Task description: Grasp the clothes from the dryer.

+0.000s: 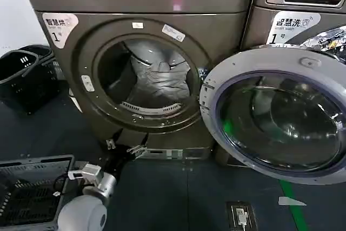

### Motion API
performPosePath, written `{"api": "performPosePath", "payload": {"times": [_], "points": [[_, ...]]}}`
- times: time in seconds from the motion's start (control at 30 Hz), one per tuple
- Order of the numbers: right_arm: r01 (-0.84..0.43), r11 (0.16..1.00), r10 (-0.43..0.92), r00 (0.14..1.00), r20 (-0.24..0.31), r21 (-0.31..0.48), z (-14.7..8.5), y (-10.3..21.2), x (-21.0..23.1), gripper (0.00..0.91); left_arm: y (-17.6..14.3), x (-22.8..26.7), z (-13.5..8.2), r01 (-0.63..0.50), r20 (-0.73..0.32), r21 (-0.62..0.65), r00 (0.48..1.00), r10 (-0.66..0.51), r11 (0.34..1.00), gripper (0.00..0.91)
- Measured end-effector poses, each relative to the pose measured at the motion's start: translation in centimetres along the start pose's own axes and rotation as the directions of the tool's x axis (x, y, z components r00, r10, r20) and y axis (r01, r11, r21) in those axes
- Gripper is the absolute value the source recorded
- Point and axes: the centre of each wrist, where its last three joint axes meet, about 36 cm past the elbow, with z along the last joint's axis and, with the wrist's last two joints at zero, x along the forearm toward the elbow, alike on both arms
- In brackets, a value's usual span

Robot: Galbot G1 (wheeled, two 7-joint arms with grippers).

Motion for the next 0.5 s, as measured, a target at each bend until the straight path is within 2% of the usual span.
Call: {"api": "performPosePath", "payload": {"times": [0.5], "points": [[0.001, 1.0, -0.001, 1.0, 0.006, 0.011, -0.23, -0.2, 0.2, 0.907, -0.21, -0.06, -0.03, -0.014, 0.005, -0.002, 1.0, 0.014, 1.0, 0.907]]}}
